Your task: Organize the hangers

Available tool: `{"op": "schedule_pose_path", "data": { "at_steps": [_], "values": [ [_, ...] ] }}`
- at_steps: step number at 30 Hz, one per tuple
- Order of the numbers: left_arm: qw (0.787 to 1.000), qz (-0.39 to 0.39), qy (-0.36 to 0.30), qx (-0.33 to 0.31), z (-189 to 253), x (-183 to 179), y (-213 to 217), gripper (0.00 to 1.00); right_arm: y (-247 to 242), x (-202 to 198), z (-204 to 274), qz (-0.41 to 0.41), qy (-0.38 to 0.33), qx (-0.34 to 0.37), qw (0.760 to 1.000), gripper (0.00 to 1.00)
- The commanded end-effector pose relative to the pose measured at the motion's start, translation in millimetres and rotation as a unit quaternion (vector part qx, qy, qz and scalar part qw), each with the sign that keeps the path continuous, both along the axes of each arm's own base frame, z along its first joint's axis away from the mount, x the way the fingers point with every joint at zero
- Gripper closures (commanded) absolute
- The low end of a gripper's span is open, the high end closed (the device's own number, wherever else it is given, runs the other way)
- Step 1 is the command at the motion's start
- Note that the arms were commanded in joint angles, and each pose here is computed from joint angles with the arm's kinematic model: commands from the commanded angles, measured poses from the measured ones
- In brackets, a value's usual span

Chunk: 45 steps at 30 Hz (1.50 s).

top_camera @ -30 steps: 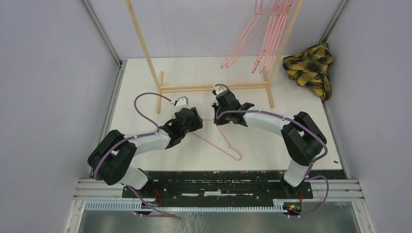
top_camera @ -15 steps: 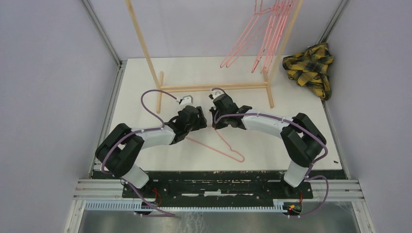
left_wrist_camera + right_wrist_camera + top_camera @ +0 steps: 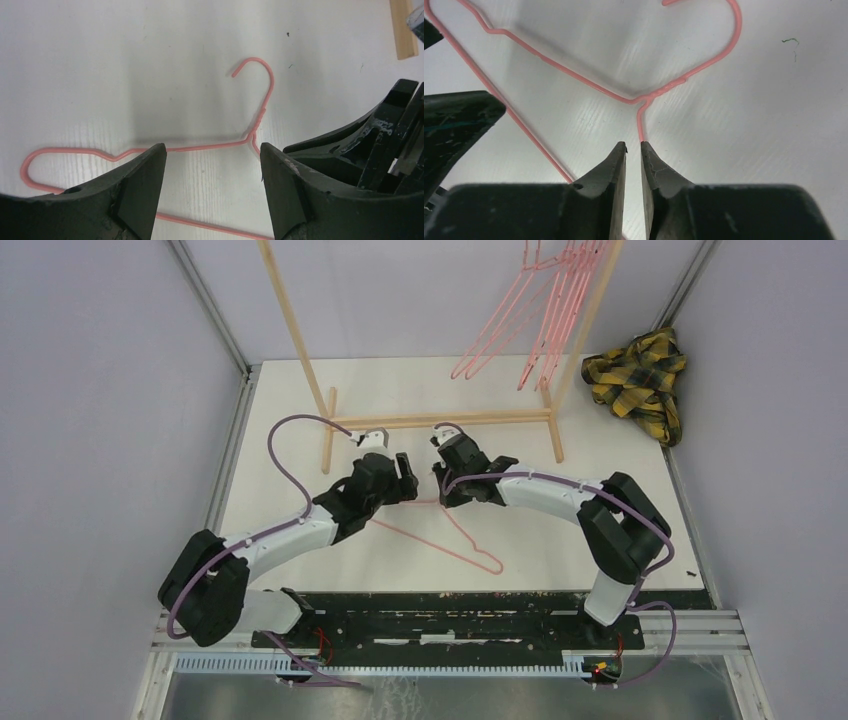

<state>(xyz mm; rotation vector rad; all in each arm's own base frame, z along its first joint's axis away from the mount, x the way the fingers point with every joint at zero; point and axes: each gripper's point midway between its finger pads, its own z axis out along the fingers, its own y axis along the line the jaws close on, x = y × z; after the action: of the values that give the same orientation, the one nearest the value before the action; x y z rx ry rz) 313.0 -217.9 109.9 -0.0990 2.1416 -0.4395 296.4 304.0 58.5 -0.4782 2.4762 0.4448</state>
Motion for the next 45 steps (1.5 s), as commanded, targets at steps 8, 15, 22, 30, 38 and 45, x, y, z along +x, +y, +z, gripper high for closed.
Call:
{"op": "schedule_pose_path", "data": {
  "at_steps": [8,15,22,30,38,45],
  "values": [
    [1.000,0.003,0.028,0.013,-3,-32,25,0.24,3,2,-13,0.024,0.020,-0.033,0.999,0.62],
    [0.999,0.008,0.036,0.008,-7,-38,29,0.24,7,2,-34,0.028,0.037,-0.043,0.998,0.64],
    [0.999,0.010,0.053,0.003,-13,-45,30,0.24,2,1,-46,0.023,0.048,-0.062,0.997,0.99],
    [0.999,0.005,0.019,0.036,-12,-35,36,0.23,9,5,-24,0.028,0.023,-0.032,0.999,0.99],
    [0.995,-0.001,-0.003,0.096,-6,-14,37,0.22,11,1,12,0.034,0.001,0.000,0.999,0.99],
    [0.996,0.006,-0.011,0.091,-10,-3,30,0.21,15,-6,26,0.043,-0.007,0.016,0.999,0.99]
  ]
}}
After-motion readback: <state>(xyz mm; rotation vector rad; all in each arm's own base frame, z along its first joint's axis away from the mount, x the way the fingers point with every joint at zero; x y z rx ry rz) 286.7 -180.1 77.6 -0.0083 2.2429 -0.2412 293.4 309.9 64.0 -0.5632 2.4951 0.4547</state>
